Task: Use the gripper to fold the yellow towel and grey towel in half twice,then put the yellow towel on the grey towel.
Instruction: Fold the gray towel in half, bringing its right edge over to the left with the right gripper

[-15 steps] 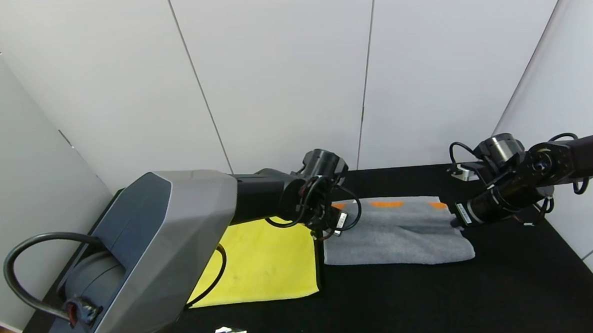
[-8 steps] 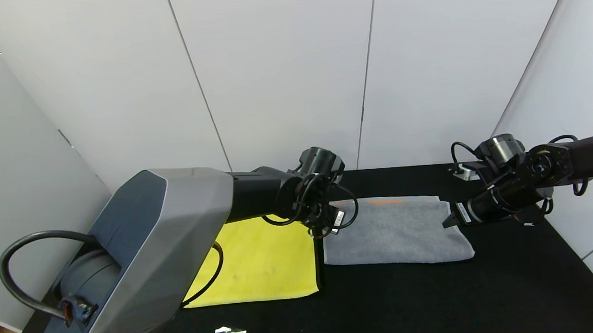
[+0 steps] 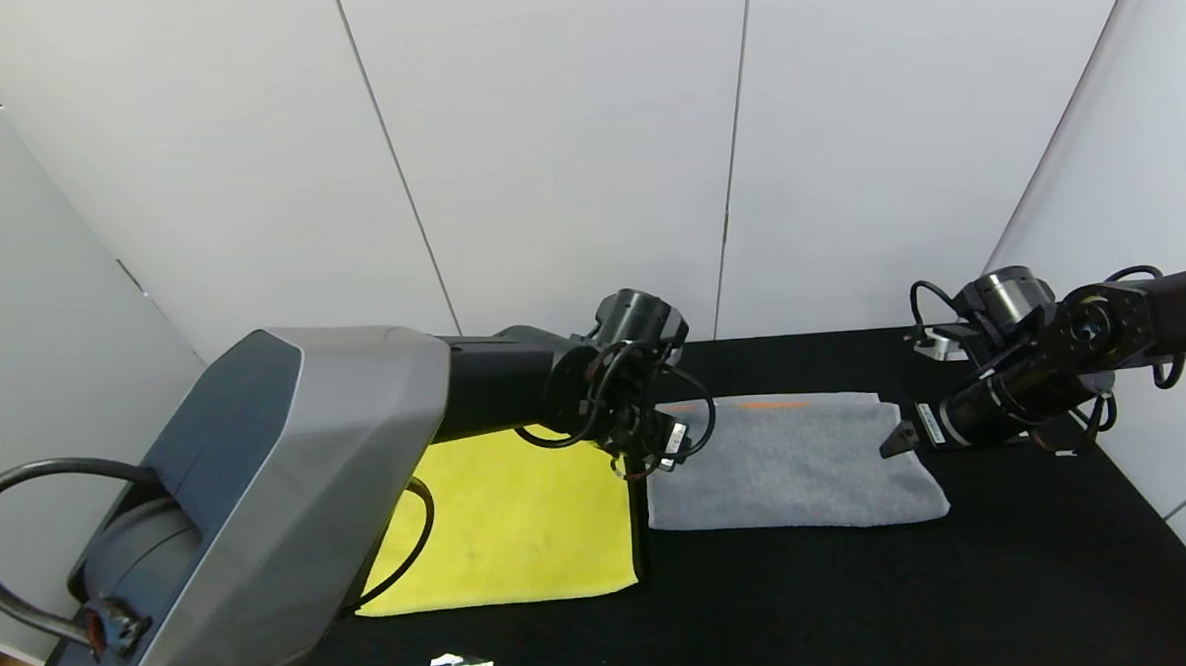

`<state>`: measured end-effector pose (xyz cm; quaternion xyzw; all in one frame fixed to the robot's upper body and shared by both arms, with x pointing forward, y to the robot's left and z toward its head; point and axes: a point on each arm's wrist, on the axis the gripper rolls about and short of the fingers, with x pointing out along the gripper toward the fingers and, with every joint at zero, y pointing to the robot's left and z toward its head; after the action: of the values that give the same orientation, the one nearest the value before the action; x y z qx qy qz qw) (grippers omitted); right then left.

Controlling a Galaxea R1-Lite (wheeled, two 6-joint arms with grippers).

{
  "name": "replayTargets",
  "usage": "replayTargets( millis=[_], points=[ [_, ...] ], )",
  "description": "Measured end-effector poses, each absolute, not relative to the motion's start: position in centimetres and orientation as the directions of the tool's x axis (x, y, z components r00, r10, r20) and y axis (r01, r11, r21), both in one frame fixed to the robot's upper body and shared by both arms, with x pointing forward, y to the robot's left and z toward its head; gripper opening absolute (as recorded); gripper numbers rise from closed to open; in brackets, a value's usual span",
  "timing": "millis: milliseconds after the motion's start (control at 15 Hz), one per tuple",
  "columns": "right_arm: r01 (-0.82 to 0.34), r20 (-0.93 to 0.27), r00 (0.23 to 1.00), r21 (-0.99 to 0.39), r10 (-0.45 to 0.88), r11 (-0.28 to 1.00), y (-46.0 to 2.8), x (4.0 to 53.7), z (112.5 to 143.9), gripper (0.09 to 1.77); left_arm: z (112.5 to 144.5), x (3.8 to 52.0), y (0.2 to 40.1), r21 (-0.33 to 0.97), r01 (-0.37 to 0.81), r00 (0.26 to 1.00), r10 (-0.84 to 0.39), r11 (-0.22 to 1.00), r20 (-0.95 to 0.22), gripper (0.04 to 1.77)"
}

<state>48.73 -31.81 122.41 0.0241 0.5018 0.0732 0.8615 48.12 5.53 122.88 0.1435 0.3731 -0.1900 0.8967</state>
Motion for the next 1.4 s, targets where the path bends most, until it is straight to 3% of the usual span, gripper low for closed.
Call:
replayTargets(
  millis=[467, 867, 1400],
  points=[
    [0.082, -0.928, 0.361, 0.129, 0.091, 0.988, -31.2, 46.9, 122.6, 1.62, 125.0, 44.9, 7.7, 0.131, 0.449, 0.622, -0.204, 0.884, -0.756, 1.62],
    [0.283, -0.941, 0.329, 0.180, 0.081, 0.942, -31.0, 47.0, 121.6, 1.67, 126.6, 42.5, 9.5, 0.126, 0.456, 0.611, -0.207, 0.881, -0.764, 1.67],
    [0.371, -0.953, 0.297, 0.170, 0.057, 0.913, -30.5, 47.6, 119.7, 1.69, 128.8, 41.1, 10.9, 0.116, 0.450, 0.632, -0.224, 0.885, -0.742, 1.70]
  ],
)
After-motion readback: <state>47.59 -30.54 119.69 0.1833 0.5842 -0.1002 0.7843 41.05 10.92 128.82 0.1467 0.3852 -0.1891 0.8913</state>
